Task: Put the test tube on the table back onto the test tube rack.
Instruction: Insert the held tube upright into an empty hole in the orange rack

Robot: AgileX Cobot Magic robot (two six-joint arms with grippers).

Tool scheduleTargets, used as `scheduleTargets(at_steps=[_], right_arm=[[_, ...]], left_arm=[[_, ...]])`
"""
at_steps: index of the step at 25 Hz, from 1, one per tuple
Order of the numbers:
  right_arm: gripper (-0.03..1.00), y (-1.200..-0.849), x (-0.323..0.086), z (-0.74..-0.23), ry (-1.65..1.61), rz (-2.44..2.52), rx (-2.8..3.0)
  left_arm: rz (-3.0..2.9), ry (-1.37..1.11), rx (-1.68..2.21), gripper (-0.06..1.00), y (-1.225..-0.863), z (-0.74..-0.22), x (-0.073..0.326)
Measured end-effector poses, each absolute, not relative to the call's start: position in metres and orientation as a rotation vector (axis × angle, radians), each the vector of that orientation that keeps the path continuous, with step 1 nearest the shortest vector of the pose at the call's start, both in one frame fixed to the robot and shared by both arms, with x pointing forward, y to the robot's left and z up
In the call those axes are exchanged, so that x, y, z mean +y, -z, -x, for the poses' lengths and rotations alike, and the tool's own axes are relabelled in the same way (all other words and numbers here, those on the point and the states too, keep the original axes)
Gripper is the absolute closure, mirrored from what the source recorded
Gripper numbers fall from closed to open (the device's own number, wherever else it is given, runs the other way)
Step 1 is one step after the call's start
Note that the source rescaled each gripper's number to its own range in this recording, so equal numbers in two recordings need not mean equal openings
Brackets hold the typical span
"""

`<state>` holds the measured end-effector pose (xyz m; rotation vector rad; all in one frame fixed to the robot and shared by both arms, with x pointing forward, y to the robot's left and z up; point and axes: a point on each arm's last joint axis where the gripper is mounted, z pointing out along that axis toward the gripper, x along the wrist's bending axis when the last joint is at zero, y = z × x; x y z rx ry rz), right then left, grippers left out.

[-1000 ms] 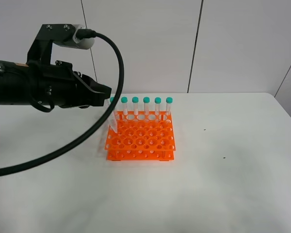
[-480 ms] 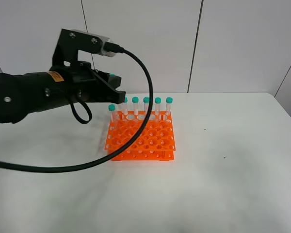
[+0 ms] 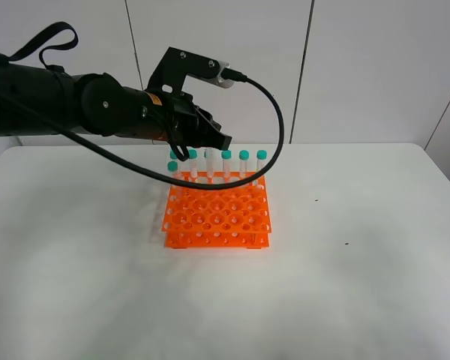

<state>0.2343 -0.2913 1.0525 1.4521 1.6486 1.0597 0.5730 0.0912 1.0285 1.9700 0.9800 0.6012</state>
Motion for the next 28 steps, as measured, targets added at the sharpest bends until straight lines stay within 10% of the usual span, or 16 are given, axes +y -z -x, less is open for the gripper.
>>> scheduleTargets(at_steps=[28], right_arm=[[-0.03,-1.053,-0.291,-0.234,-1.060,-1.452,1.648]], left_arm=[[-1.968,-0.678,1.051,0.93,-0.974,-0.608,0.102]])
